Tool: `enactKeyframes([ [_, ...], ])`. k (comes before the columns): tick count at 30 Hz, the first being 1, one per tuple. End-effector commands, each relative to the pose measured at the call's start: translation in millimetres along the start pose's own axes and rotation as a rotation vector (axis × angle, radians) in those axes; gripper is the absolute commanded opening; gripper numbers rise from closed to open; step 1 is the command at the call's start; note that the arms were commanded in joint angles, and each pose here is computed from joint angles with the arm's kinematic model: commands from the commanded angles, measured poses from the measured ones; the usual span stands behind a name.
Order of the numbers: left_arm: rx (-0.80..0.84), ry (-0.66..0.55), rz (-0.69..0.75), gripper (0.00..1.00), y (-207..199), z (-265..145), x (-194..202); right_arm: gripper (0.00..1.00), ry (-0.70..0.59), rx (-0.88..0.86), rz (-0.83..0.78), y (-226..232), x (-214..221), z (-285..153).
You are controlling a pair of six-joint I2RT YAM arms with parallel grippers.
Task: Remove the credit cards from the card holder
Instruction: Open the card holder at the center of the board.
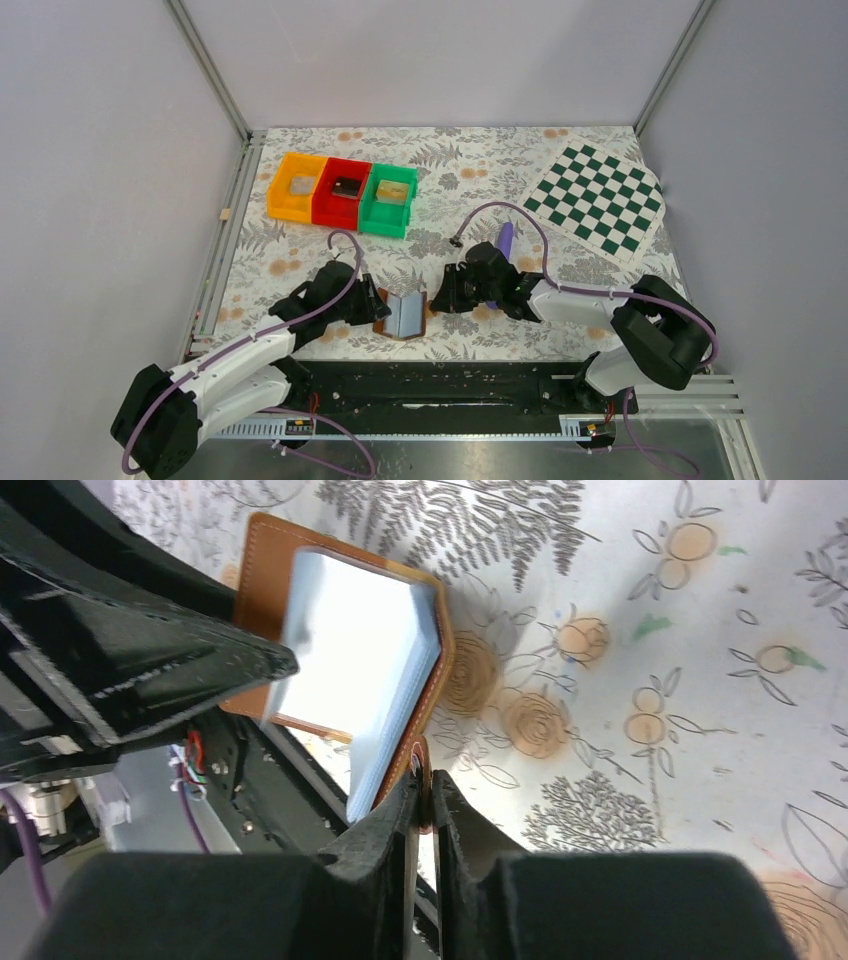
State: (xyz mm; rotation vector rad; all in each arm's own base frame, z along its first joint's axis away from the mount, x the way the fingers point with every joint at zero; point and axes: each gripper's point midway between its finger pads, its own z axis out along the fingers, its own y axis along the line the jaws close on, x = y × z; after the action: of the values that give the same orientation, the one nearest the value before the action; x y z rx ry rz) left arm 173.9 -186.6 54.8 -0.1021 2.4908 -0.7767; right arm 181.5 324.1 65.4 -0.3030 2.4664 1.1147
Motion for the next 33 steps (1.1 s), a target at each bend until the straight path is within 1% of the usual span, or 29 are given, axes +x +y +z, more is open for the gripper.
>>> enactKeyframes([
  [1, -0.052, -0.075, 0.009, 0.27, 0.9, -4.5, -20.7, 0.17, -0.008, 0.069, -0.053, -15.1, -7.8, -1.1],
  [3, -0.115, -0.093, 0.009, 0.27, 12.2, -6.4, -23.5, 0.16, -0.006, 0.076, -0.057, -17.5, -8.1, -0.9],
  [4, -0.148, -0.103, 0.010, 0.31, 17.6, -7.6, -25.5, 0.14, -0.003, 0.073, -0.059, -17.6, -8.2, -0.7],
  [5, -0.183, -0.110, 0.009, 0.38, 23.2, -9.4, -27.2, 0.12, -0.001, 0.073, -0.060, -18.1, -8.3, -0.4],
  [8, -0.256, -0.116, 0.007, 0.46, 33.3, -14.6, -30.1, 0.05, -0.004, 0.065, -0.060, -17.5, -9.8, -0.1],
  [9, -0.272, -0.117, 0.001, 0.47, 34.7, -17.5, -31.2, 0.04, -0.011, 0.059, -0.060, -15.9, -11.6, -0.2],
  [11, -0.250, -0.134, -0.009, 0.48, 26.5, -23.7, -37.3, 0.02, -0.017, 0.043, -0.060, -11.6, -14.0, -0.5],
  [13, -0.169, -0.148, -0.012, 0.48, 7.2, -31.2, -43.5, 0.01, -0.018, 0.034, -0.059, -9.1, -15.1, -0.5],
  [15, -0.038, -0.154, 0.001, 0.50, -20.3, -38.3, -48.0, 0.01, -0.015, 0.028, -0.059, -7.8, -15.1, -0.3],
  [18, 0.113, -0.123, 0.016, 0.53, -54.1, -48.6, -47.5, 0.01, -0.014, 0.021, -0.057, -5.8, -15.4, -1.0],
  [20, 0.170, -0.111, 0.030, 0.53, -68.6, -53.7, -47.2, 0.01, -0.019, 0.019, -0.055, -3.9, -17.1, -2.0],
  [24, 0.378, -0.075, 0.041, 0.52, -108.9, -62.0, -42.6, 0.01, -0.022, 0.010, -0.048, -0.5, -18.8, -3.7],
  [29, 0.517, 0.030, 0.087, 0.48, -137.2, -52.9, -25.9, 0.00, -0.025, 0.001, -0.040, 3.4, -21.1, -3.9],
  [33, 0.566, 0.039, 0.155, 0.48, -159.2, -54.7, -19.1, 0.00, -0.034, -0.015, -0.027, 9.8, -24.1, -7.7],
])
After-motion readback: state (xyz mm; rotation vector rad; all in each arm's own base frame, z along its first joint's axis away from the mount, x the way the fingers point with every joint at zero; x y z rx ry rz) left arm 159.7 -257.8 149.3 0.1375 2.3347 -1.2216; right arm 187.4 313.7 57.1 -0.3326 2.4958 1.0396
